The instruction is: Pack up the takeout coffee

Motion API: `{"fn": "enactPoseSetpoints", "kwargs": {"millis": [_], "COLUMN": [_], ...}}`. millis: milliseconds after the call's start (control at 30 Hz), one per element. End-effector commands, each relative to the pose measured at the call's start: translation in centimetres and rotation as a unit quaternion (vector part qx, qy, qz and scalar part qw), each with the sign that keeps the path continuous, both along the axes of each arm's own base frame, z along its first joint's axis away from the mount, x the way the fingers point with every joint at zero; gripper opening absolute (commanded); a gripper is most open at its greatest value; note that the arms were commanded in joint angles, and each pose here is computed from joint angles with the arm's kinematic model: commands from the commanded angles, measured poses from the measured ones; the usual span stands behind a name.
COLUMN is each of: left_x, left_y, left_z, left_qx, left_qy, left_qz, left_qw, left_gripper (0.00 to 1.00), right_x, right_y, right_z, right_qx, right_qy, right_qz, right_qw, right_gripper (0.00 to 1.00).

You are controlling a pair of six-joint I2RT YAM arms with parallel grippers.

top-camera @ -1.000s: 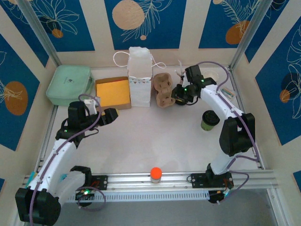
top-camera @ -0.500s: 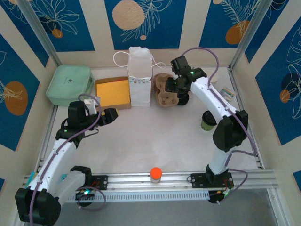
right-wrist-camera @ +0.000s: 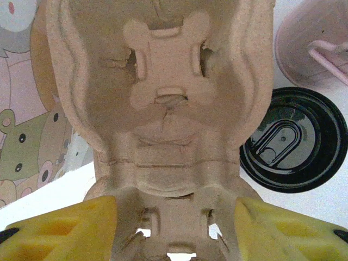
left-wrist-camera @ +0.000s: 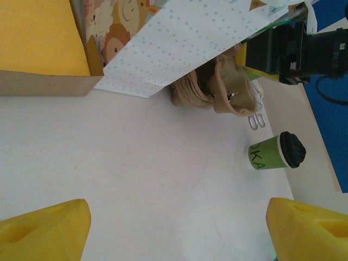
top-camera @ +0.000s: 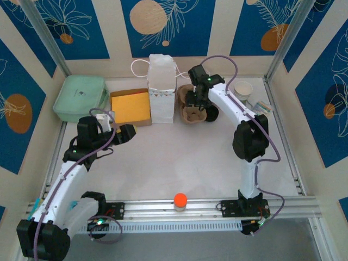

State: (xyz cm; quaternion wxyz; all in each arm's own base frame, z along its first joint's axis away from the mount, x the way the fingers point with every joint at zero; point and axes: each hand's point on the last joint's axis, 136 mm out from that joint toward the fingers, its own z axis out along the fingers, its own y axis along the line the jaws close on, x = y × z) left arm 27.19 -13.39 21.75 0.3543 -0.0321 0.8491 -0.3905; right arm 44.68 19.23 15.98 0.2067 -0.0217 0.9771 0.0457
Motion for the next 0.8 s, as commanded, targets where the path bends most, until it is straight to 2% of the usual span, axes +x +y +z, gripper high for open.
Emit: {"fn": "enactPoseSetpoints", "kwargs": {"millis": [0, 467, 767], "left_x": [0.3, 0.2, 0.2], "left_y": [0.4, 0.5, 0.6], "left_z": [1.5, 1.2, 1.0], "left_qx": [0.006, 0.013, 0.016], "left_qy": [-0.021, -0.019, -0.017], "left_qz": [0.004, 0.006, 0.007], "left_qw": [1.0, 1.0, 1.0], "left_gripper": [0.84, 0.84, 0.84], "right_x": [0.3, 1.4, 1.5], "right_y": [0.4, 1.1, 0.5], "right_z": [0.5, -0.7, -1.3], "right_qx": [-0.015, -0.063, -0.081], "right_qy": [-0.006, -0.004, -0.001], "right_qz": [0.009, 0.02, 0.012], "right_qw": [1.0, 0.998, 0.997], "right_gripper": [0.58, 0.49, 0.47]}}
